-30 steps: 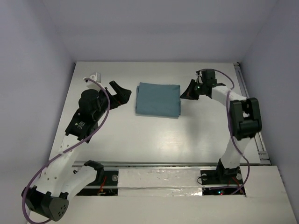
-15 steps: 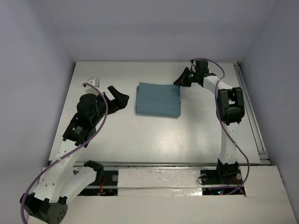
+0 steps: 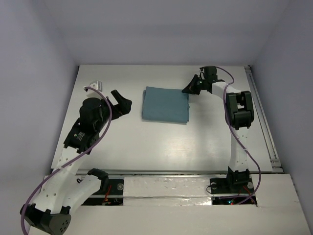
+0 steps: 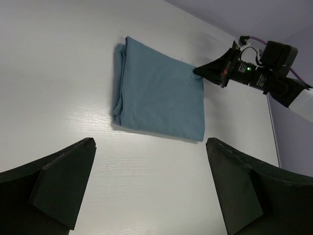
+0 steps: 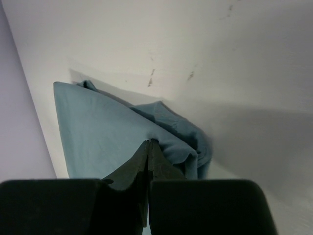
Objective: Fold and stack the t-shirts
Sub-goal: Fold the long partially folded tshirt into a neat square
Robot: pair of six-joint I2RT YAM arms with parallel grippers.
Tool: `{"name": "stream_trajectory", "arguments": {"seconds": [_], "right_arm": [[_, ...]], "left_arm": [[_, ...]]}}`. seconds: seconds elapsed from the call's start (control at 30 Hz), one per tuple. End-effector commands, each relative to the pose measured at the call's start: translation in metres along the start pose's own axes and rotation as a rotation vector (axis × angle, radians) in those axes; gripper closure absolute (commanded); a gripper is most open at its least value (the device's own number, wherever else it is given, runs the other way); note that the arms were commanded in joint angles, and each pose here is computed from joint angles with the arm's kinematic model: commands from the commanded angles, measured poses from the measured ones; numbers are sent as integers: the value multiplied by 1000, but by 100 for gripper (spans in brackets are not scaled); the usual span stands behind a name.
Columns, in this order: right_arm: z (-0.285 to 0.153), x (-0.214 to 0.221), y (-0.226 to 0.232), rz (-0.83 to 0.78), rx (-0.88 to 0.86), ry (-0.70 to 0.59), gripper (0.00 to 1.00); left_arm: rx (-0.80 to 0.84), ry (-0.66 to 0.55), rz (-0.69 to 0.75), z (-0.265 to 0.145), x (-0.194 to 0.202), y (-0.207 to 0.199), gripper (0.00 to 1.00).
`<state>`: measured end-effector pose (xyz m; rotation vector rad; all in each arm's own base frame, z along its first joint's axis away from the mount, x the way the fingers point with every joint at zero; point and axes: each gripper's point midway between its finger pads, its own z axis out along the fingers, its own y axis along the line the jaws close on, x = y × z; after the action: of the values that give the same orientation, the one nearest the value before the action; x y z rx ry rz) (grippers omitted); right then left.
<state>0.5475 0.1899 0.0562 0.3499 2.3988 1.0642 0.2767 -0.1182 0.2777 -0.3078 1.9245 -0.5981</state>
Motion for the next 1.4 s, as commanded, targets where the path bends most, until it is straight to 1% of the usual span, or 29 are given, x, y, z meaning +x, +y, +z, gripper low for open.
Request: {"name": "stream_trajectory", "arguments": {"seconds": [0.0,0.13,0.23,0.27,0.37,0.43,0.47,0.5,0.53,0.57,0.6,0.63,0.67,0.7,0.73,0.77,0.8,0.83,0.87,0.93,0.97,1.0,1.03,1.07,1.1,1.17,1.2,1.3,1.37], "right_arm": [[3,-11,-15,49,-1,-50,100],[-1,-21,-30,90,-4,-75,99],[0,-25,-37,92,3,-67,94],[4,-20,-44,91,20,-46,93],[5,-27,-42,76,27,-51,91],[0,-36,-28,55,0,-61,82],[-5,-38,-19,47,-20,-55,76],[-18,-48,3,14,-61,-77,56],[-28,-53,17,-11,-88,-92,45],[-39,-57,31,-41,-105,-106,37],[-67,-68,64,-97,-141,-150,22],[-81,-69,77,-122,-151,-163,16],[-98,-69,90,-160,-155,-179,11],[-140,-72,129,-228,-193,-242,2],[-162,-68,144,-254,-203,-268,0],[-206,-53,169,-305,-221,-323,0],[-195,-43,151,-276,-189,-291,0],[-252,-29,190,-347,-240,-381,0],[-260,-5,176,-318,-214,-382,0],[-302,23,184,-330,-220,-465,0],[-353,50,204,-369,-258,-568,0],[-356,61,178,-318,-183,-615,0],[-370,71,171,-304,-154,-659,0],[-398,93,167,-296,-137,-722,0],[-407,94,149,-268,-61,-784,0],[-422,107,136,-263,-6,-824,0],[-434,111,135,-282,4,-868,0],[-439,116,131,-295,37,-863,0],[-441,116,136,-308,28,-856,0]], "left_arm": [[42,-83,23,-12,-32,-18,5],[62,-99,35,-16,-41,-25,5],[64,-109,46,-18,-45,-26,5],[60,-110,48,-18,-45,-26,5],[58,-122,59,-18,-51,-28,5],[61,-147,62,-21,-62,-32,5],[56,-158,68,-22,-66,-33,5],[58,-167,72,-21,-70,-35,5],[65,-181,73,-22,-76,-39,4],[75,-207,74,-26,-86,-44,4],[86,-225,74,-27,-93,-49,4],[101,-245,73,-29,-102,-56,3],[112,-254,72,-30,-107,-60,3],[119,-264,71,-29,-112,-64,3],[135,-288,67,-34,-122,-71,3],[146,-303,62,-35,-128,-75,3],[154,-323,56,-39,-134,-79,2],[168,-345,50,-44,-143,-84,1],[173,-359,49,-47,-147,-87,1],[191,-392,51,-58,-158,-93,1],[193,-400,49,-62,-160,-93,1],[184,-404,50,-64,-160,-91,1],[183,-409,51,-69,-158,-88,1],[180,-415,49,-72,-158,-86,1],[180,-420,49,-77,-156,-84,1],[161,-407,59,-75,-150,-78,1],[149,-405,58,-74,-149,-75,1],[156,-378,54,-69,-143,-76,1],[178,-366,51,-67,-140,-80,1]]}}
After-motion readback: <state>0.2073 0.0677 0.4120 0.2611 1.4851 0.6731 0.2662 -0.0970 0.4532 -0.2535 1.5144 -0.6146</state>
